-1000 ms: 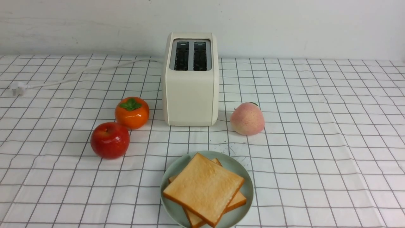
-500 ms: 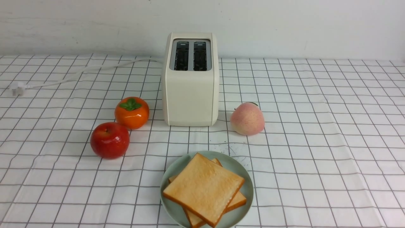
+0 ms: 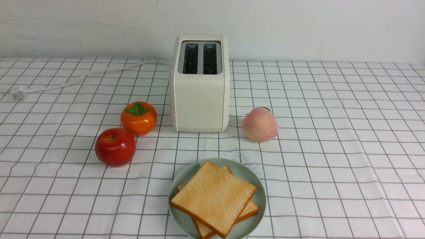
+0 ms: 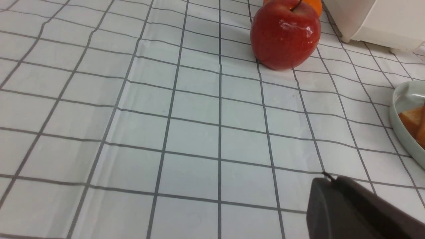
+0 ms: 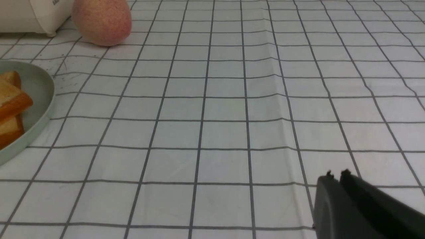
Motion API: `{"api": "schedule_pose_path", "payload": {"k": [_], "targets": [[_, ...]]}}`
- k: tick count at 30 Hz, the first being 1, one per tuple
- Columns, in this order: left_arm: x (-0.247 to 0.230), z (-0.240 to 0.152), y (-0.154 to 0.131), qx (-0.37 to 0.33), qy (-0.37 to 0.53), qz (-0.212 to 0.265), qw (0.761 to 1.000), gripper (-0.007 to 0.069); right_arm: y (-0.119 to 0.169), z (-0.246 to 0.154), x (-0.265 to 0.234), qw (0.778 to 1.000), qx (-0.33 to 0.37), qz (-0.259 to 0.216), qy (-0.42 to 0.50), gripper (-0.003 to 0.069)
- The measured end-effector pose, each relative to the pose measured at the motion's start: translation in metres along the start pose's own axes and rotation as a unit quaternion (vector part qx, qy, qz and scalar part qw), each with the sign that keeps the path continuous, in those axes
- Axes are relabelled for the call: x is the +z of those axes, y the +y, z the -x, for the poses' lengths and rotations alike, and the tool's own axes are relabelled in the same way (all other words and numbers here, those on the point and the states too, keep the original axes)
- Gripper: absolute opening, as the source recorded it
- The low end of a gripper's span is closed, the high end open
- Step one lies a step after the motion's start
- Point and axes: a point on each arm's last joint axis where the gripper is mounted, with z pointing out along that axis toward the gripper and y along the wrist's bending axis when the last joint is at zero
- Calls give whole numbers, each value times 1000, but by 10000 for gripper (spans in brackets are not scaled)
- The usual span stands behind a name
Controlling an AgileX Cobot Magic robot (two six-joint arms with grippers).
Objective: Take toasted bread from bread machine on white checkered table place on plate.
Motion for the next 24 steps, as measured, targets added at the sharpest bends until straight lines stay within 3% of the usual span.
{"api": "schedule_pose_path", "payload": {"k": [24], "targets": [[0,0,0,0,0,0,1000,-2,0,0,0,1000,1,0,0,50]]}}
